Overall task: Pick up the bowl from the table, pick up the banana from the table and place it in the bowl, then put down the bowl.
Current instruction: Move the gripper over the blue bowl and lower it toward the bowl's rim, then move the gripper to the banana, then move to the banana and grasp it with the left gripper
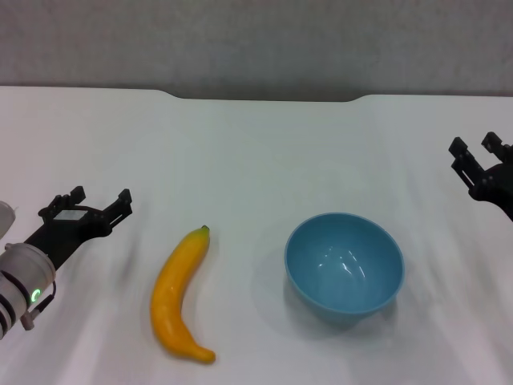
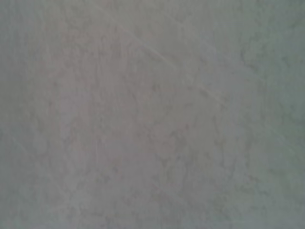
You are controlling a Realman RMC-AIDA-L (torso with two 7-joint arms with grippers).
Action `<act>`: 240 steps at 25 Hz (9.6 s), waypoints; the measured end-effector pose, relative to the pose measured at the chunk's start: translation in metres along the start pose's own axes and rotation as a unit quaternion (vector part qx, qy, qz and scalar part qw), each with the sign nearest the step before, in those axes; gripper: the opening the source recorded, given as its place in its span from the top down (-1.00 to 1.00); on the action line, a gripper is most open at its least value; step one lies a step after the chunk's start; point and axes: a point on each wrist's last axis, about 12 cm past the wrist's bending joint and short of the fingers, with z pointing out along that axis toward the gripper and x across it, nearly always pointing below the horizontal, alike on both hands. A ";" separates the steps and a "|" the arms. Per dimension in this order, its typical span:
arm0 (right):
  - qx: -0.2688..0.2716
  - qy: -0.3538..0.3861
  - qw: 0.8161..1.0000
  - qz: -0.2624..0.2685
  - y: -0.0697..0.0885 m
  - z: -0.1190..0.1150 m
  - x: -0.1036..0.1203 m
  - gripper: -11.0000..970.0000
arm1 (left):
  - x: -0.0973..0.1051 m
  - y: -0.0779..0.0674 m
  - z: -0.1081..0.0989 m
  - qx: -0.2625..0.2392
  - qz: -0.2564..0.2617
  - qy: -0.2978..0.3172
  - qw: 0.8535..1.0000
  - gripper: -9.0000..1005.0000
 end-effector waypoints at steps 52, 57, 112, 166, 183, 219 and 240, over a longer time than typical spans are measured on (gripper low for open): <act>-0.046 0.421 0.906 0.025 0.000 0.081 -0.117 -0.22 | -0.048 -0.013 0.006 0.034 -0.017 0.066 0.997 -0.76; -0.067 0.465 0.881 0.054 0.023 0.101 -0.117 -0.22 | -0.047 -0.014 0.006 0.034 -0.016 0.067 0.997 -0.76; -0.097 0.547 0.829 0.068 0.046 0.095 -0.048 -0.19 | -0.047 -0.020 0.016 0.030 -0.018 0.063 0.997 -0.76; -0.096 0.401 0.911 0.022 0.039 0.080 -0.065 0.92 | -0.040 -0.021 0.015 0.034 -0.028 0.075 0.996 -0.76; -0.083 0.388 0.918 0.025 0.031 0.073 -0.068 0.92 | -0.089 -0.049 0.015 0.076 0.020 0.202 0.976 -0.75; -0.068 0.370 0.926 0.035 0.020 0.069 -0.078 0.92 | -0.069 -0.086 0.022 0.039 0.087 0.328 0.940 -0.75; -0.079 0.363 0.928 0.037 0.026 0.072 -0.080 0.92 | -0.048 -0.078 0.032 0.024 0.099 0.354 0.930 -0.75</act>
